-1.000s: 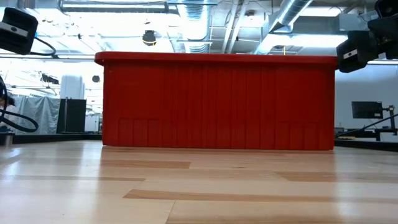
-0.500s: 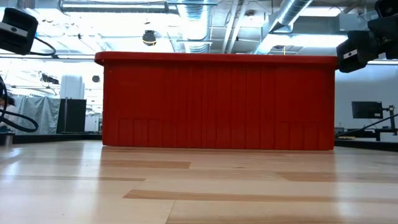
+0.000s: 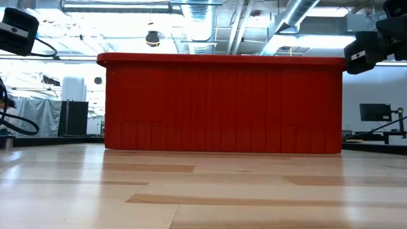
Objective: Pick and place slides into bin
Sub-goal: Return to Home Position
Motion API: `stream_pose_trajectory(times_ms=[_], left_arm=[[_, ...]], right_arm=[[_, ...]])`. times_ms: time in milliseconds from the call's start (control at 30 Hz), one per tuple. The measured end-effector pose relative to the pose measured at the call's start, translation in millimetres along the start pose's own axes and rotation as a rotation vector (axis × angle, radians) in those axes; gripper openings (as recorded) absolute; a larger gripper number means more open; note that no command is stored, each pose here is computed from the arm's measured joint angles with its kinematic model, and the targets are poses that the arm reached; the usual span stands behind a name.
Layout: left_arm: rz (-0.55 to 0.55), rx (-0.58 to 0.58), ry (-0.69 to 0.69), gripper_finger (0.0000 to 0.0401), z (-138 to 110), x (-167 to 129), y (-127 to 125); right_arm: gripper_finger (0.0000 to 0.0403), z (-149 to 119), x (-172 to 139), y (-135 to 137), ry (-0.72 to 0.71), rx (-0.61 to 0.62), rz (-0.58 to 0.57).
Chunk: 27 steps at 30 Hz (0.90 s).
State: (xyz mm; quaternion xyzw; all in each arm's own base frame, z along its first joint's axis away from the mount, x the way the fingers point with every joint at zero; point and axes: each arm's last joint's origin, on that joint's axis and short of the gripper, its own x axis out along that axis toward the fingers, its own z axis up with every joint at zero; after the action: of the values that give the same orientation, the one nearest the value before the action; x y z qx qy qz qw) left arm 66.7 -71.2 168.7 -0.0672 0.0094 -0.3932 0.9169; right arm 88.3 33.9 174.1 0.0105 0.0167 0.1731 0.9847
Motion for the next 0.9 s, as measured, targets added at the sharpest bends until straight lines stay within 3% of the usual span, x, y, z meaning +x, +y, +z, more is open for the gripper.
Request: stream_pose_trajectory(times_ms=[900], left_arm=[[0.000,0.000,0.000,0.0103,0.0,0.0,0.0]], right_arm=[[0.0122,0.0,0.0,0.0,0.000,0.000,0.000]])
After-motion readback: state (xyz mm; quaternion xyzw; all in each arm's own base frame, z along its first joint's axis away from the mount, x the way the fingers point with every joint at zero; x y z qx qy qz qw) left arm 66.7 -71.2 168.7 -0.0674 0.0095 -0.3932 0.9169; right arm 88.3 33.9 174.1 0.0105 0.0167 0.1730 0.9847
